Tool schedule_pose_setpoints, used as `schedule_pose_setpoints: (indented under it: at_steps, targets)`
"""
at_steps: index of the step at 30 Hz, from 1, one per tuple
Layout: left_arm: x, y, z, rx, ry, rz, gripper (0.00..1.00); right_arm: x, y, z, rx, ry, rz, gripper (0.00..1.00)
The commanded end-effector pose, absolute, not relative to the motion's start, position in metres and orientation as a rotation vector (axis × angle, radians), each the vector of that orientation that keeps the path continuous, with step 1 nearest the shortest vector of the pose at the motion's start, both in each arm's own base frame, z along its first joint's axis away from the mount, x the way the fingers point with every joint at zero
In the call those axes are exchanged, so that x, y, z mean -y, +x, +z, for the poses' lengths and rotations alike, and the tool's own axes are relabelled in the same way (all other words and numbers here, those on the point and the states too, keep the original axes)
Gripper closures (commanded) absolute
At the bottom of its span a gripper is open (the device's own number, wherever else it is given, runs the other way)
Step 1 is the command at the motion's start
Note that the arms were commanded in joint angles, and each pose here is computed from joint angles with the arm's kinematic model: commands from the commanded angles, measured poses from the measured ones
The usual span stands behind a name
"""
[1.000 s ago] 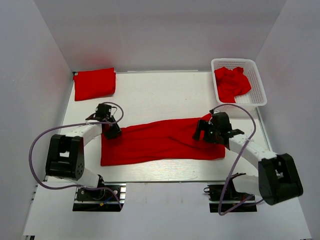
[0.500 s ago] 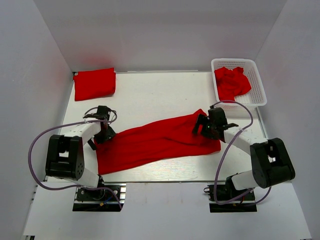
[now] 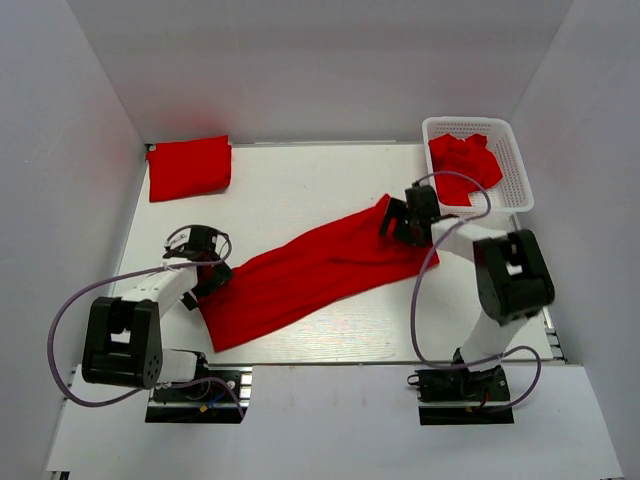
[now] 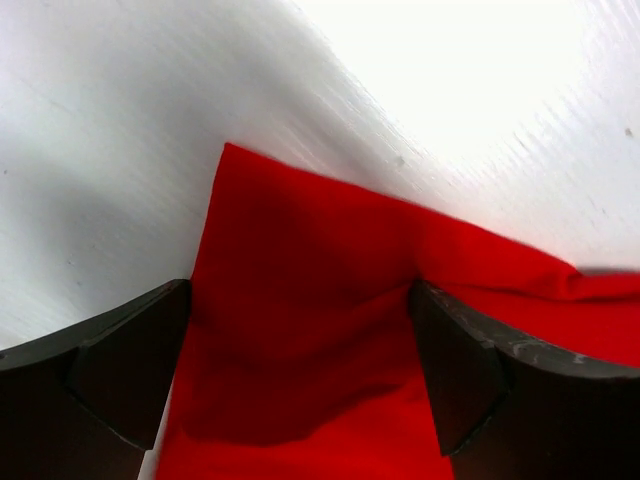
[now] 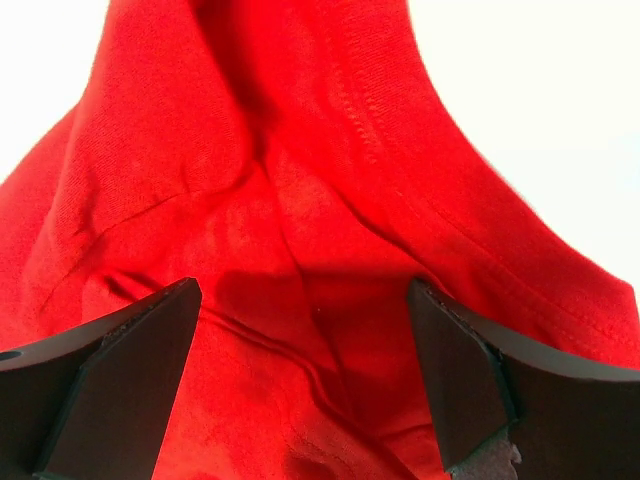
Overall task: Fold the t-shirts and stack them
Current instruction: Rotate the tshirt 90 degrees
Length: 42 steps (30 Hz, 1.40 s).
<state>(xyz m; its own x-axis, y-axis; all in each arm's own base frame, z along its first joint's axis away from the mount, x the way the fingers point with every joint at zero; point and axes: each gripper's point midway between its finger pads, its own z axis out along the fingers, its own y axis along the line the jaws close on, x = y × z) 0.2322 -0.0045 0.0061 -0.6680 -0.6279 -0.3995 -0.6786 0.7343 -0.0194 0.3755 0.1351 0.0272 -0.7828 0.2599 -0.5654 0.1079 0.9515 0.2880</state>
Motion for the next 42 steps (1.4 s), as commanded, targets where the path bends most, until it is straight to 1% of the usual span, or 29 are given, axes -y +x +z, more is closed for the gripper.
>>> schedule_pose_setpoints:
  at_steps: [1, 2, 3, 4, 5, 6, 8, 9, 11, 14, 15, 17, 18, 19, 22, 23, 26, 27, 28, 29, 30, 31, 32, 33, 34, 35, 36, 39, 42]
  targets:
    - [0.054, 0.176, -0.035, -2.858, -0.949, -0.066, 0.0, -0.138, 0.387, -0.016, -2.582, 0.246, 0.317, 0.1]
    - [0.056, 0.175, -0.034, -2.87, -0.932, -0.086, 0.0, -0.147, 0.42, -0.002, -2.528, 0.238, 0.341, 0.1]
    - [0.063, 0.176, -0.033, -2.88, -0.908, -0.126, 0.0, -0.153, 0.431, 0.0, -2.515, 0.221, 0.363, 0.1]
    - [0.067, 0.174, -0.033, -2.899, -0.862, -0.144, 0.0, -0.16, 0.432, -0.012, -2.56, 0.192, 0.403, 0.1]
    - [0.075, 0.172, -0.032, -2.921, -0.828, -0.184, 0.0, -0.177, 0.467, 0.021, -2.483, 0.137, 0.482, 0.1]
    - [0.081, 0.17, -0.031, -2.934, -0.808, -0.208, 0.0, -0.178, 0.47, -0.002, -2.535, 0.124, 0.48, 0.1]
    - [0.096, 0.167, -0.031, -2.96, -0.712, -0.283, 0.0, -0.199, 0.504, 0.027, -2.444, 0.057, 0.561, 0.1]
    - [0.098, 0.161, -0.035, -2.996, -0.683, -0.28, 0.0, -0.202, 0.506, 0.007, -2.474, 0.026, 0.581, 0.1]
    - [0.102, 0.144, -0.04, -3.072, -0.633, -0.237, 0.0, -0.213, 0.531, 0.023, -2.388, -0.021, 0.625, 0.1]
    - [0.113, 0.124, -0.045, -3.191, -0.549, -0.212, 0.0, -0.224, 0.56, 0.026, -2.291, -0.103, 0.653, 0.1]
    - [0.116, 0.119, -0.047, -3.215, -0.522, -0.216, 0.0, -0.229, 0.572, 0.042, -2.242, -0.133, 0.674, 0.1]
    - [0.127, 0.109, -0.046, -3.26, -0.457, -0.234, 0.0, -0.234, 0.575, 0.026, -2.256, -0.17, 0.684, 0.1]
    - [0.13, 0.103, -0.044, -3.28, -0.442, -0.232, 0.0, -0.236, 0.586, 0.038, -2.224, -0.187, 0.682, 0.1]
    - [0.132, 0.101, -0.042, -3.293, -0.43, -0.218, 0.0, -0.237, 0.586, 0.024, -2.242, -0.194, 0.687, 0.1]
    - [0.144, 0.099, -0.029, -3.306, -0.336, -0.21, 0.0, -0.24, 0.583, 0.026, -2.251, -0.228, 0.71, 0.1]
    - [0.151, 0.108, -0.021, -3.282, -0.328, -0.22, 0.0, -0.242, 0.583, 0.027, -2.247, -0.239, 0.71, 0.1]
    - [0.16, 0.12, 0.008, -3.226, -0.265, -0.185, 0.0, -0.236, 0.586, 0.046, -2.216, -0.255, 0.654, 0.1]
    - [0.161, 0.124, 0.017, -3.204, -0.255, -0.168, 0.0, -0.234, 0.587, 0.062, -2.192, -0.265, 0.636, 0.1]
    - [0.163, 0.142, 0.034, -3.124, -0.246, -0.153, 0.0, -0.229, 0.587, 0.068, -2.183, -0.259, 0.593, 0.1]
    - [0.16, 0.148, 0.043, -3.092, -0.269, -0.125, 0.0, -0.226, 0.587, 0.082, -2.161, -0.266, 0.574, 0.1]
    - [0.155, 0.146, 0.052, -3.086, -0.28, -0.072, 0.0, -0.222, 0.588, 0.085, -2.157, -0.257, 0.547, 0.1]
    - [0.148, 0.154, 0.059, -3.033, -0.293, -0.012, 0.0, -0.219, 0.586, 0.085, -2.166, -0.255, 0.524, 0.1]
    - [0.148, 0.164, 0.073, -2.977, -0.292, -0.021, 0.0, -0.218, 0.586, 0.106, -2.131, -0.264, 0.511, 0.1]
    - [0.136, 0.169, 0.078, -2.928, -0.335, 0.064, 0.0, -0.216, 0.584, 0.105, -2.14, -0.263, 0.497, 0.1]
    - [0.134, 0.177, 0.086, -2.889, -0.35, 0.088, 0.0, -0.216, 0.581, 0.113, -2.125, -0.305, 0.483, 0.1]
    - [0.13, 0.181, 0.092, -2.853, -0.364, 0.11, 0.0, -0.216, 0.579, 0.131, -2.102, -0.285, 0.491, 0.1]
    - [0.118, 0.185, 0.097, -2.807, -0.408, 0.191, 0.0, -0.218, 0.574, 0.132, -2.11, -0.291, 0.484, 0.1]
    - [0.107, 0.207, 0.112, -2.682, -0.456, 0.262, 0.0, -0.223, 0.559, 0.142, -2.107, -0.337, 0.43, 0.1]
    - [0.102, 0.233, 0.121, -2.563, -0.465, 0.269, 0.0, -0.222, 0.542, 0.142, -2.144, -0.362, 0.342, 0.1]
